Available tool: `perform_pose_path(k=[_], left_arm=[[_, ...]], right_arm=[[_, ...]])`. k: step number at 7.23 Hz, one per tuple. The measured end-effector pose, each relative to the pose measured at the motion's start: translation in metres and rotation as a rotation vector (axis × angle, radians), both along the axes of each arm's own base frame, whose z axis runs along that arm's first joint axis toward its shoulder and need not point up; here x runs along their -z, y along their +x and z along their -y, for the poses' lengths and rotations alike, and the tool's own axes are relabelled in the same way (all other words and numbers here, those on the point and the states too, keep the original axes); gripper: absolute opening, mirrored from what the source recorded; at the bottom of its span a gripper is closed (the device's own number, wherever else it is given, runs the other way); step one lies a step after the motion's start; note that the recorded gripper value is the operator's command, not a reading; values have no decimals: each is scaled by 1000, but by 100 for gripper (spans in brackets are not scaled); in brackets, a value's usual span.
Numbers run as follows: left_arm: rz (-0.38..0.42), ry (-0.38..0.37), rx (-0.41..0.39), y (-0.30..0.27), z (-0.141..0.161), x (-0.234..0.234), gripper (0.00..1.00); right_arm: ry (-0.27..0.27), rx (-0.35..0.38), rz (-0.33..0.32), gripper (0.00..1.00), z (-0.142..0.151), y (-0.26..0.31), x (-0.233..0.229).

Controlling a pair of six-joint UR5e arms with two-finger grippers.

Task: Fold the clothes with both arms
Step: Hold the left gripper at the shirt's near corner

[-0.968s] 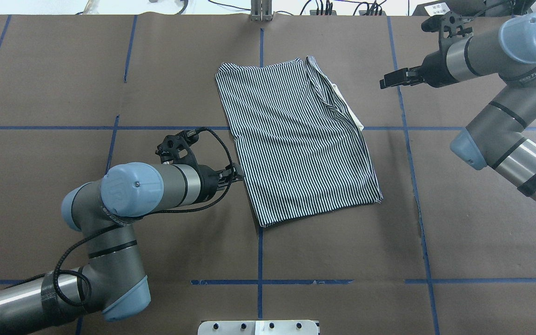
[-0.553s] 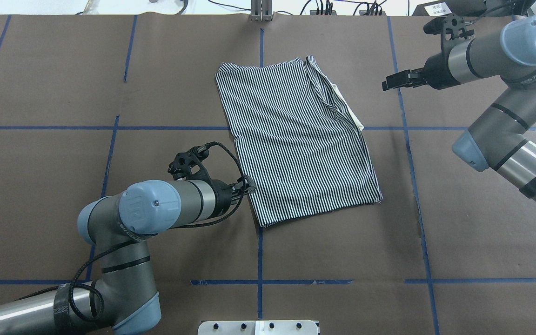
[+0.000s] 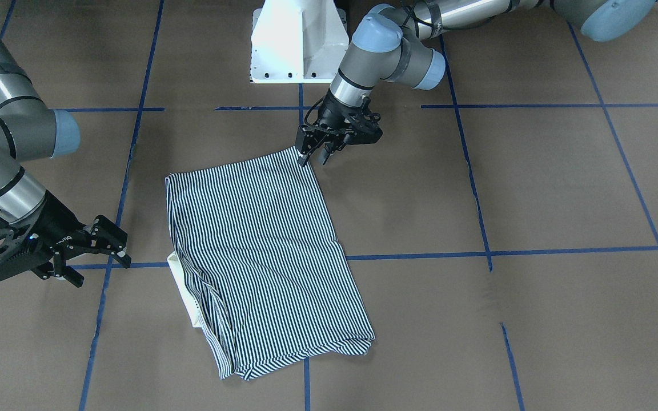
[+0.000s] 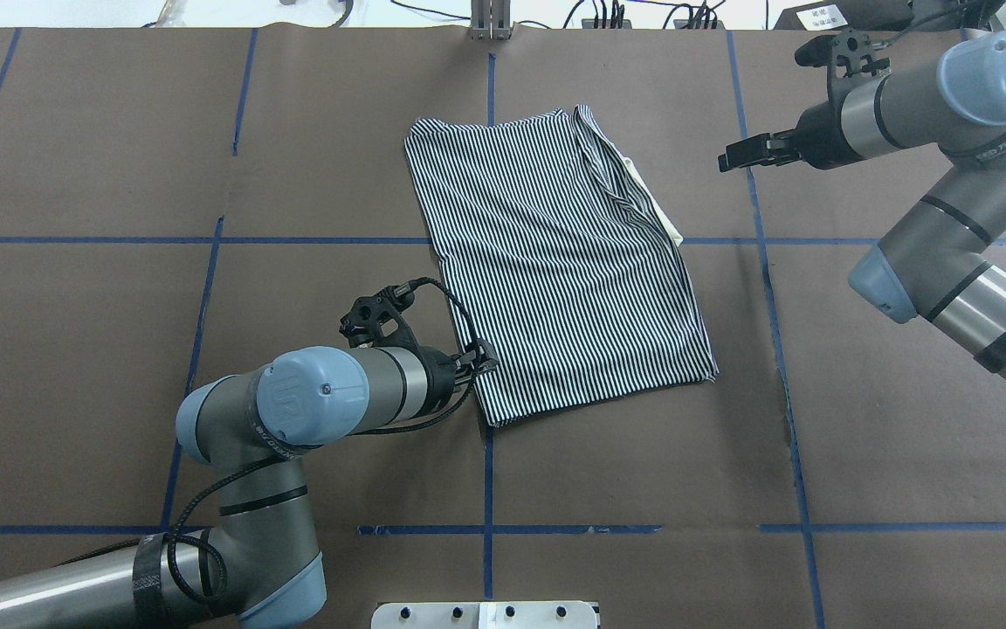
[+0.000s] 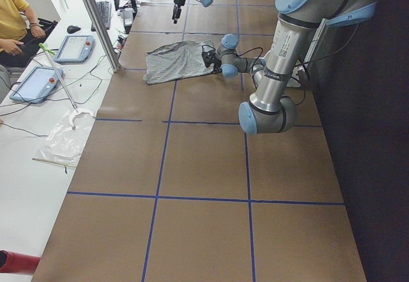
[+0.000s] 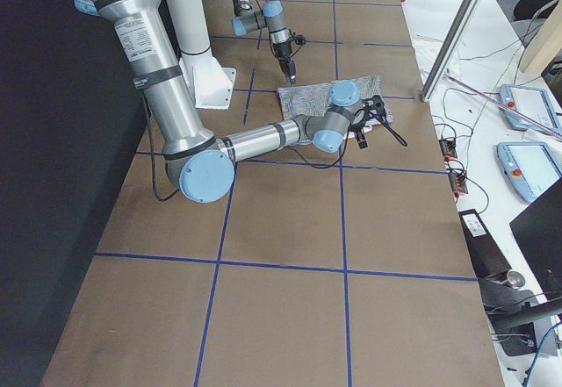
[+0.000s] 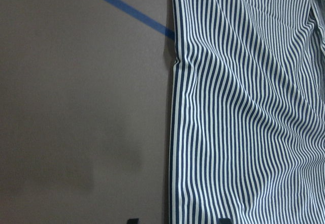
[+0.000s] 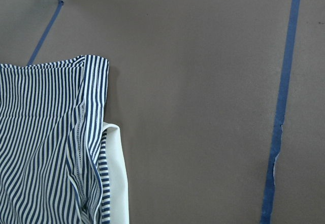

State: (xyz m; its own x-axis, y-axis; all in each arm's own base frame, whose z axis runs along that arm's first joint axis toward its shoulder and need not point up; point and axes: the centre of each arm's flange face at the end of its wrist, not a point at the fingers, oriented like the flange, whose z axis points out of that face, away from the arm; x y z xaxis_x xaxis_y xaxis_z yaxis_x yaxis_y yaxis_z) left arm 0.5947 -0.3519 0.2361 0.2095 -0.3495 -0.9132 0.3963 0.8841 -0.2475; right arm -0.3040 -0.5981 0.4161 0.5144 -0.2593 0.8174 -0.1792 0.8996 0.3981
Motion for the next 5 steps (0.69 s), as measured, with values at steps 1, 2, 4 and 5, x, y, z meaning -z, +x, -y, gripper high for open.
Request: perform_pose_path(k=[1, 2, 4, 5], left_arm=[[1, 2, -5, 3, -2, -1, 62], [0, 2, -15, 6, -8, 0, 61], [-6, 5, -33, 13, -19, 1, 61], [-7, 5, -37, 14, -22, 2, 54]], right_arm=[[0, 0, -1, 100, 0, -1, 0], [0, -1, -3, 100, 0, -1, -1], [-1, -1, -7, 100, 1, -1, -3], [0, 0, -8, 100, 1, -1, -3]])
